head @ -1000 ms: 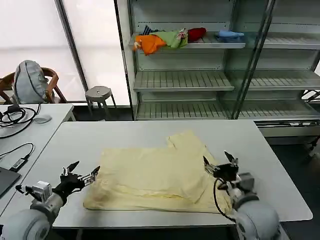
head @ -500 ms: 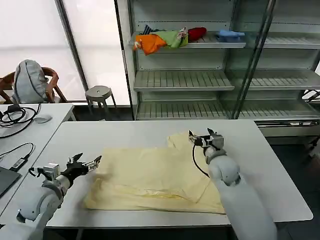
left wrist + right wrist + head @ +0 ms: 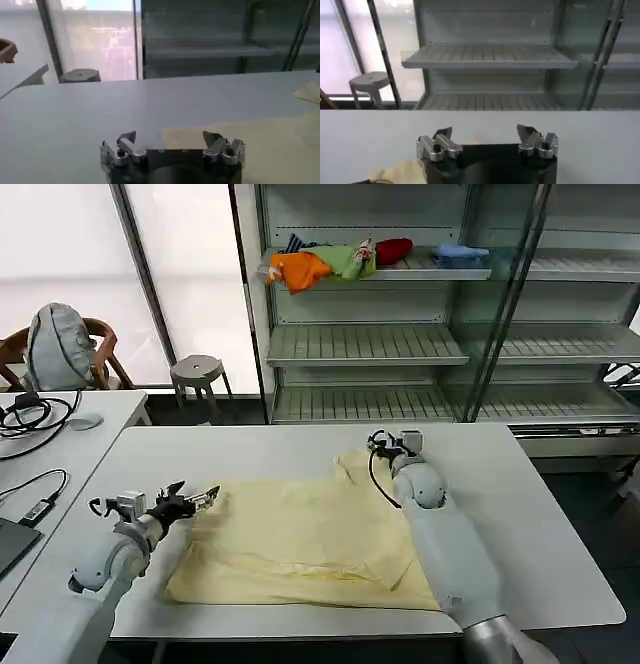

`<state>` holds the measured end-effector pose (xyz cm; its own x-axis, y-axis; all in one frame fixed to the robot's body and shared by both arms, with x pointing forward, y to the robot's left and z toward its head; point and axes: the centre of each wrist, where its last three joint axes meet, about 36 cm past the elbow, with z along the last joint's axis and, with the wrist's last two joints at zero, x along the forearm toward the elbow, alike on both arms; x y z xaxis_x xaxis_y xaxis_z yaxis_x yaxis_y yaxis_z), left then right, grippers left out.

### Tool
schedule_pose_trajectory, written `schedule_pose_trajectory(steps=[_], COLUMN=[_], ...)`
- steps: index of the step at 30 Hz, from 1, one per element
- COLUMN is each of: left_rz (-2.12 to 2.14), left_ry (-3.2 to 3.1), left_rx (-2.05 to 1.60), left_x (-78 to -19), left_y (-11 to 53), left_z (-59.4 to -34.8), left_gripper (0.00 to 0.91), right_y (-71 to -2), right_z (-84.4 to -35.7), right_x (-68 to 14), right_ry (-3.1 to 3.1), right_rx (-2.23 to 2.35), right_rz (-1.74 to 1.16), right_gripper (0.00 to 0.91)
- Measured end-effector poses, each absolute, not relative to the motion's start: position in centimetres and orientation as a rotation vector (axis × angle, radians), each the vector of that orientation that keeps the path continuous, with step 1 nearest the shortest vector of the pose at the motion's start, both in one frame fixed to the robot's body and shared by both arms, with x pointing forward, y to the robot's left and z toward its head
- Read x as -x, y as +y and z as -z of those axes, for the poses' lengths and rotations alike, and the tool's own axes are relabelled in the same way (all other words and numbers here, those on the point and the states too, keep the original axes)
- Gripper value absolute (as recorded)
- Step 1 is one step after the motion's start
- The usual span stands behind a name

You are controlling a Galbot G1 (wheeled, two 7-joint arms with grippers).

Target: Fold and organize the clothes.

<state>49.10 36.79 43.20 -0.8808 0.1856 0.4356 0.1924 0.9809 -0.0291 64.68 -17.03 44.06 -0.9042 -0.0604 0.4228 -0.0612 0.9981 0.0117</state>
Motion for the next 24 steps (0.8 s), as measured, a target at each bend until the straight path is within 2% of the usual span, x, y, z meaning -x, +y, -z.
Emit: schedule_pose_trajectory(steps=[9,10,11,12,13,24], left_rz=[0.023,0.024,0.026,0.030,0.034,0.052], left_ry=[-2.671,-2.670,-2.669,-2.667,-2.665,-2.652], left_rx=[0.269,0.270,0.270,0.269,0.268,0.285], left_x=[-50.9,-51.1,-51.2,-51.3,-51.4,-51.7], left_y=[36.4,36.3,36.2,36.2,36.2,36.0], left_z=[-42.5,-42.5,-42.4,-42.3,-42.3,-42.0], left_gripper=[0.907,0.907,0.534,0.060,0.020,0.020], right_y=[-16.3,-16.3,-16.3,-16.3,-16.4,-16.4], right_z=[-42.6,-42.5,-42.4,-42.3,-42.3,-42.0], right_x=[-65.9,-66.0,-66.0,-66.0,-66.1,-66.0], right_ry=[-2.666,-2.664,-2.662,-2.660,-2.658,-2.633], right_rx=[-0.090,-0.088,-0.087,-0.086,-0.084,-0.082], right_rz=[0.009,0.008,0.009,0.009,0.012,0.028], right_gripper=[0.907,0.846,0.474,0.000,0.000,0.000])
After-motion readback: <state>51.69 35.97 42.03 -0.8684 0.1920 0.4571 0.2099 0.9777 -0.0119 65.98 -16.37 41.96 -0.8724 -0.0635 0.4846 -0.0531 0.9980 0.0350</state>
